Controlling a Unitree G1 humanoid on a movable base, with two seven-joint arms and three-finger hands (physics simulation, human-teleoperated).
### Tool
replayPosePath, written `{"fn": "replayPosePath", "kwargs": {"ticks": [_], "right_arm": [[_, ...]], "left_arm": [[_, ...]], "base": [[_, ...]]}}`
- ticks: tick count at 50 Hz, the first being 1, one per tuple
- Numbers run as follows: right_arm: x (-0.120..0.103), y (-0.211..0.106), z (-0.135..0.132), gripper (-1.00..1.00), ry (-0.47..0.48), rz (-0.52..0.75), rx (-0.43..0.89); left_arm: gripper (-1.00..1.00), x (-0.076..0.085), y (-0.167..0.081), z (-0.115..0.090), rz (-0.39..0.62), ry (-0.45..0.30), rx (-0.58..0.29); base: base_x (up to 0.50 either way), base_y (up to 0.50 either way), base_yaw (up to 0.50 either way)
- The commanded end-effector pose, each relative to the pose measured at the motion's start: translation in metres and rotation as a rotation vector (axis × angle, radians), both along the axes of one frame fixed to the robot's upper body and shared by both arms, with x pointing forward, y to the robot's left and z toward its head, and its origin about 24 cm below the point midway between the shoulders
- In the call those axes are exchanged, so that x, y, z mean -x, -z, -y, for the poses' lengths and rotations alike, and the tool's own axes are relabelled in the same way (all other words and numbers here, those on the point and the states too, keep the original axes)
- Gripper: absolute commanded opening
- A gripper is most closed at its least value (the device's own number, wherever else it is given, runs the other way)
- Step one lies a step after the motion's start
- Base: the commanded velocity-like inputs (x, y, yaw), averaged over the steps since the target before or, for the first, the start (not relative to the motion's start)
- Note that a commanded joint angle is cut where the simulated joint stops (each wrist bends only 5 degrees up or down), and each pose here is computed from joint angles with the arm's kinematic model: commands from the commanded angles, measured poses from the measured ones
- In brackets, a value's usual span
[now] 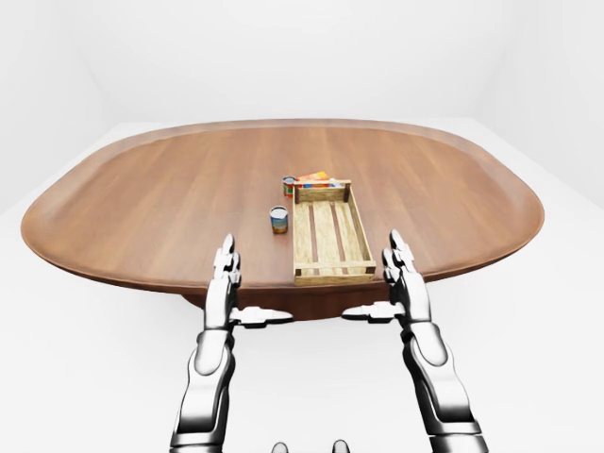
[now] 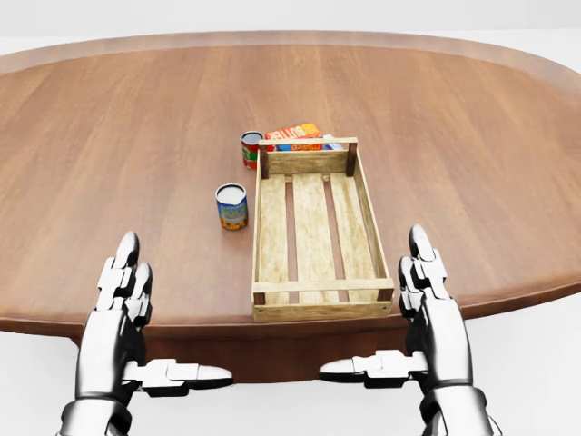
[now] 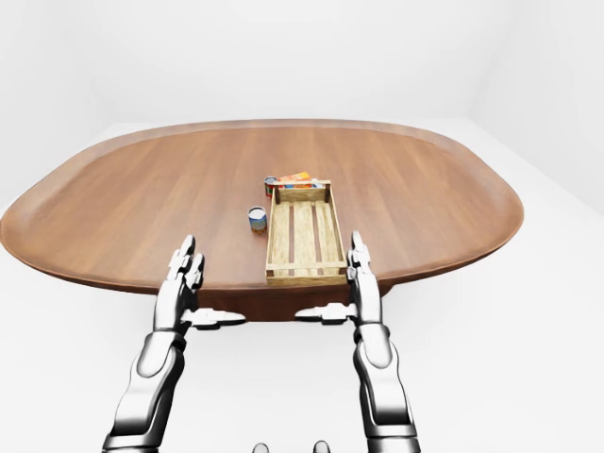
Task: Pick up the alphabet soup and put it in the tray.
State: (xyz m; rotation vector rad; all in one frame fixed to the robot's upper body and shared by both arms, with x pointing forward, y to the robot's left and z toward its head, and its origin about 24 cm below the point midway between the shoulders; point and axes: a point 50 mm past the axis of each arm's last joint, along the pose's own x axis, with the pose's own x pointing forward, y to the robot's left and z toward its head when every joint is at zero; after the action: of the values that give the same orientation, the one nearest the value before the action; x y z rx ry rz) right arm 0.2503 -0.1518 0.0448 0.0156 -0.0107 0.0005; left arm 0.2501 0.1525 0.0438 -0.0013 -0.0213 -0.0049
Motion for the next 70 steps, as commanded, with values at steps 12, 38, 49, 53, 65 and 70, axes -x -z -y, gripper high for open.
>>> {"fn": "replayPosePath", "kwargs": {"ticks": [12, 38, 49, 53, 65, 70], "right_arm": [[0.025, -0.044, -0.001, 1.00, -0.061, 0.146, -0.062], [0.069, -0.107, 0.021, 1.00, 0.012, 0.422, -0.013], [0.073, -0.112, 0.031, 1.00, 0.050, 0.444, -0.006], [0.077, -0.115, 0.037, 1.00, 0.072, 0.460, -0.001], [0.082, -0.117, 0.034, 1.00, 0.055, 0.466, 0.004], [0.083, -0.116, 0.034, 1.00, 0.055, 0.464, 0.000]], "left_arm": [[1.00, 0.019, -0.024, -0.017, 0.113, -0.024, 0.049], [1.00, 0.051, -0.076, -0.061, 0.285, -0.127, 0.084], [1.00, 0.055, -0.083, -0.075, 0.326, -0.172, 0.096], [1.00, 0.057, -0.085, -0.078, 0.336, -0.184, 0.094], [1.00, 0.065, -0.093, -0.078, 0.370, -0.179, 0.080], [1.00, 0.067, -0.096, -0.079, 0.386, -0.174, 0.094]], "base": [[0.00, 0.00, 0.00], [0.00, 0.00, 0.00], [0.00, 0.00, 0.00], [0.00, 0.00, 0.00], [0.38, 0.00, 0.00], [0.50, 0.00, 0.00]]}}
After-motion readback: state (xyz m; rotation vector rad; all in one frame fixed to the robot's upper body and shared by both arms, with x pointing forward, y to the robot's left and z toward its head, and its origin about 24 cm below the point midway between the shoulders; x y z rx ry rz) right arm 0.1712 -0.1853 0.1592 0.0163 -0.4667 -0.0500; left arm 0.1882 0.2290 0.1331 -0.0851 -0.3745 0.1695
